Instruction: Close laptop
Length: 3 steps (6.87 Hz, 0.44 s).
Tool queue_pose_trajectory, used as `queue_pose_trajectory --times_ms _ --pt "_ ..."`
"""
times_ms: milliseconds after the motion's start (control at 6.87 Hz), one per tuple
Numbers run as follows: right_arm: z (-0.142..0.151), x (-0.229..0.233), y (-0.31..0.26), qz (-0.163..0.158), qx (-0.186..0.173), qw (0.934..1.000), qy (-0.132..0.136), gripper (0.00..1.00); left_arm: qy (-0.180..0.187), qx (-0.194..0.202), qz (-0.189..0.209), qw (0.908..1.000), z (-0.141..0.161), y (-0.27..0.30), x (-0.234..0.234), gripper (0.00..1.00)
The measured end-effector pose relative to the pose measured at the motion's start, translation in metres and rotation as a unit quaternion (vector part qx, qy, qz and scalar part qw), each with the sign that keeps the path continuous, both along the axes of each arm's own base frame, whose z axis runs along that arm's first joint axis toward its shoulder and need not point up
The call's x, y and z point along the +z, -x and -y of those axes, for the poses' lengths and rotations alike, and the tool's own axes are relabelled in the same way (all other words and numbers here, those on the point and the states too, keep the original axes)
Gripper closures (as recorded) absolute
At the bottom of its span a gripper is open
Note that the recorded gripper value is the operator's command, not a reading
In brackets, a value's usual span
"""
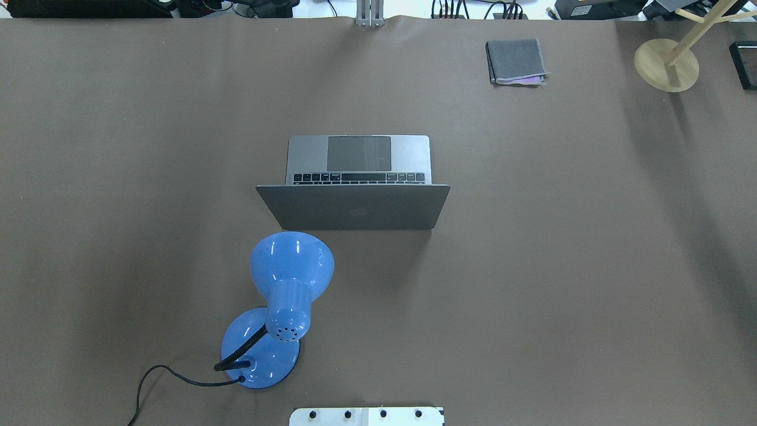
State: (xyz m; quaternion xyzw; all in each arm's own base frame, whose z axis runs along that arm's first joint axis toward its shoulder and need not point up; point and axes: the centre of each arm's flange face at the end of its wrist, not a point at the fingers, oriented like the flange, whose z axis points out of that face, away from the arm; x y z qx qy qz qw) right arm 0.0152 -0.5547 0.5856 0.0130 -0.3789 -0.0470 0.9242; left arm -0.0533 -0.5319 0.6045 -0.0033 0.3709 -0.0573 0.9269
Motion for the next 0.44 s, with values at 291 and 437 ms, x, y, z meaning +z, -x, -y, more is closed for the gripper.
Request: queue_pose_trajectory --times_ms 291,437 --pt "0.0004 -0.001 0.0 0.0 0.0 1.0 -0.001 0.0 -0.001 0.0 0.0 1.0 0.0001 0.0001 -0.0006 0.02" --pt "0.0004 -0.0009 -0.0002 -0.002 0.0 1.0 -0.001 0.0 -0.001 0.0 0.0 1.0 0.0001 0.0001 -0.001 0.02"
